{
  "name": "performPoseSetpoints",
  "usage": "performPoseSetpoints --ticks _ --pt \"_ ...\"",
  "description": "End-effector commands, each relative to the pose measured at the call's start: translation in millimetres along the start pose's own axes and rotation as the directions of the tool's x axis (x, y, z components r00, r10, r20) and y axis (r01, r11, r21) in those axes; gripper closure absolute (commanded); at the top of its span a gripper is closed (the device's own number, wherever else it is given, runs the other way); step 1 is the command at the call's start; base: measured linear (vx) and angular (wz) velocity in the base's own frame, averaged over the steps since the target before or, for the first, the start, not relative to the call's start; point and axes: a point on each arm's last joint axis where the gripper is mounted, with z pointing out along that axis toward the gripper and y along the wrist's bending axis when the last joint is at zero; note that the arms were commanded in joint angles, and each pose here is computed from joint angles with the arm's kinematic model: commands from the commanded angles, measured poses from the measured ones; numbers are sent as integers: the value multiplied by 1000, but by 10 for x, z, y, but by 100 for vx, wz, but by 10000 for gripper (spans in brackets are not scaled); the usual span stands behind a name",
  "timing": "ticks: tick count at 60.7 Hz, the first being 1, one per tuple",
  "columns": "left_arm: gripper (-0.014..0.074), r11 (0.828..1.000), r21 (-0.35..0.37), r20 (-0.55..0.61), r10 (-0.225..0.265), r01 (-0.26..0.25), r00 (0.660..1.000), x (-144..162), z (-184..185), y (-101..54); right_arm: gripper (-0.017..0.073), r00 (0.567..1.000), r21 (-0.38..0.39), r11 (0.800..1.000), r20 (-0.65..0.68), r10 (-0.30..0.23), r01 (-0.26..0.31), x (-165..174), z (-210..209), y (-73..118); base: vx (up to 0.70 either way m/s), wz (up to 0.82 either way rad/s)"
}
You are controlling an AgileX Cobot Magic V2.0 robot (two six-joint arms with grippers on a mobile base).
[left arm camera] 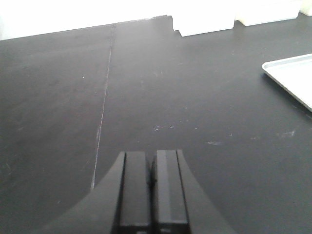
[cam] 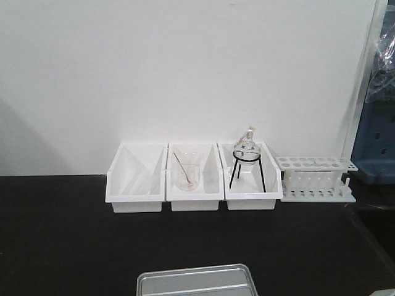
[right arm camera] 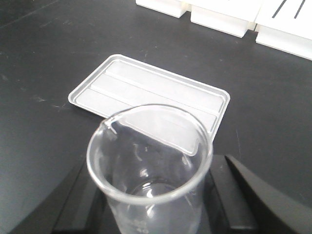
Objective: Move beaker to silver tray on left bench
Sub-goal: 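Extend the right gripper with the beaker over the silver tray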
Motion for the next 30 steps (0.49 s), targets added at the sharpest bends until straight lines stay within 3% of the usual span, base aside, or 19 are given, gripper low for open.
performPoseSetpoints --ticks 1,24,30 --pt "592 1000 7 63 -3 2 998 -8 16 -8 571 993 -8 1000 117 -7 8 -173 -44 7 0 0" --pt "592 1000 7 63 -3 2 998 -8 16 -8 571 959 -43 999 282 10 2 -325 125 39 0 0" --pt "592 1000 7 63 -3 2 998 -8 16 -8 571 941 -61 997 332 65 -48 -346 359 38 0 0"
